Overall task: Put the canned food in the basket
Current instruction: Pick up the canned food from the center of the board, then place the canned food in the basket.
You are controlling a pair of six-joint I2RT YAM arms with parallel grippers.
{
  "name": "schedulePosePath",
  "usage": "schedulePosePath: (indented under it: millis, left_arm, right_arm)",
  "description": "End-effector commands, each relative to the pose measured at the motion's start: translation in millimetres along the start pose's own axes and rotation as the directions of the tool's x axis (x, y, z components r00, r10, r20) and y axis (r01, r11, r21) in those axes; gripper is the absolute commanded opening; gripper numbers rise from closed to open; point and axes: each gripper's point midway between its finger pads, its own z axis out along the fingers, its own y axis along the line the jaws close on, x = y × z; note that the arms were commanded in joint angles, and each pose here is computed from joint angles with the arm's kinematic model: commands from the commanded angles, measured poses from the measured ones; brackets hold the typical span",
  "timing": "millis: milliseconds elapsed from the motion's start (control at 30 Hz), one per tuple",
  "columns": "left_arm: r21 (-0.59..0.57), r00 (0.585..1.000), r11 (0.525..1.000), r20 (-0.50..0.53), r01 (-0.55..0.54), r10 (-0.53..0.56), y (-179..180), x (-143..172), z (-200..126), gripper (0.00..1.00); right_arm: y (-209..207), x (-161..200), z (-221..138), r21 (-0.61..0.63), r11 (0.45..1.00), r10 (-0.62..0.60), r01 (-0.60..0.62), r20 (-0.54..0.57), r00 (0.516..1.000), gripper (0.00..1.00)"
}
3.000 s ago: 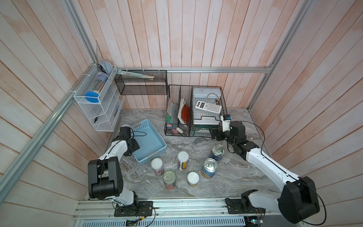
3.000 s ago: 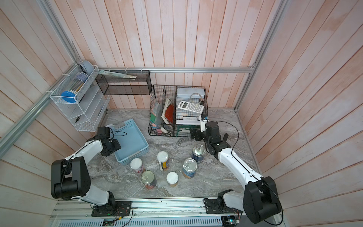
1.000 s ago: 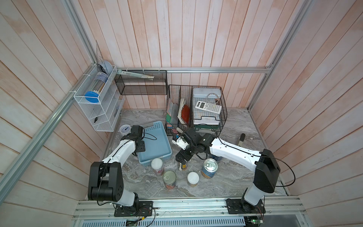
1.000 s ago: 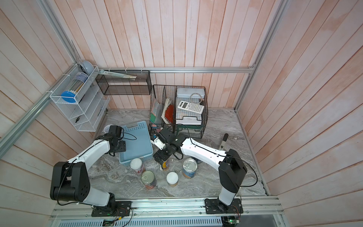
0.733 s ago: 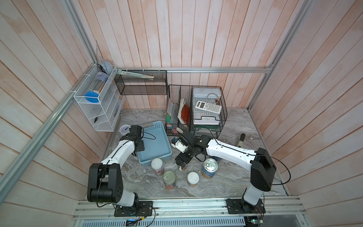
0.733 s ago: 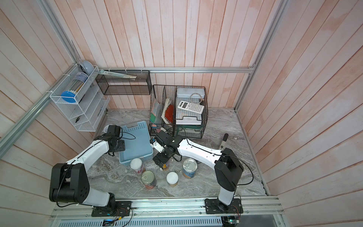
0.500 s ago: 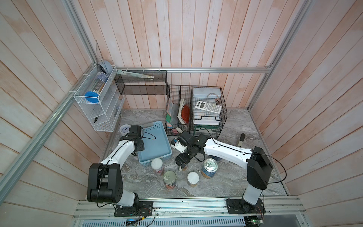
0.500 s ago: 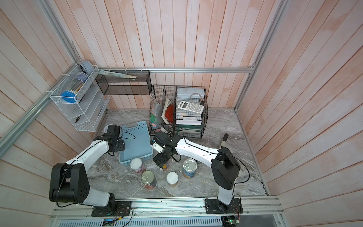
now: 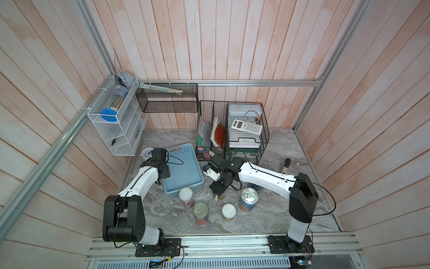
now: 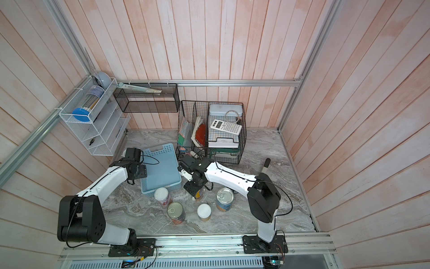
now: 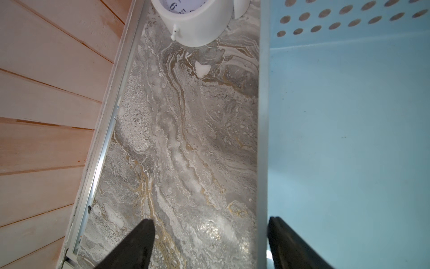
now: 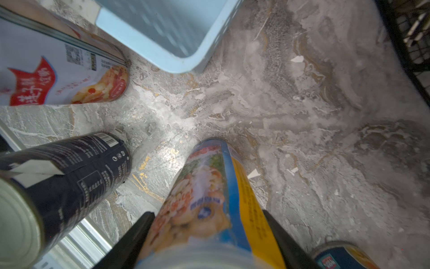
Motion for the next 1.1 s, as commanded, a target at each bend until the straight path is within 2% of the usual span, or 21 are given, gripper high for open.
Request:
schedulePosePath:
  millis: [0,200,333,467,800,1067]
  left_arm:
    - [-0.007,0.999,0.999,0.026,0.044,-0.044,7,-3,-4,0.82]
    - [-0.002,0.997,0.998,0.040,0.066,-0.065,11,-5,-7,0.82]
    - [-0.001,0.995,0.996,0.048,0.084,-0.084,14,-7,-7,0.82]
    - [0.001,0.993,0.994,0.053,0.108,-0.107,18,-8,-7,0.82]
    - [0.032,0.990,0.991,0.051,0.126,-0.128,16,-9,-6,0.82]
    - [0.045,0.990,0.991,0.051,0.130,-0.132,14,-10,-6,0.82]
  right_arm:
    - [-9,-38,-59,0.077,0.997,-0.022,0.011,0.145,0.989,0.61]
    - [-17,-91,-104,0.157,0.987,-0.087,0.046,0.262,0.961,0.61]
    - [-4,-135,-125,0.111,0.991,-0.111,0.074,0.384,0.917,0.61]
    - [8,-166,-129,0.071,0.991,-0.129,0.109,0.450,0.884,0.61]
    - [41,-193,-103,-0.033,0.981,-0.151,0.190,0.481,0.863,0.61]
    - [59,-187,-54,-0.064,0.968,-0.195,0.241,0.408,0.892,0.62]
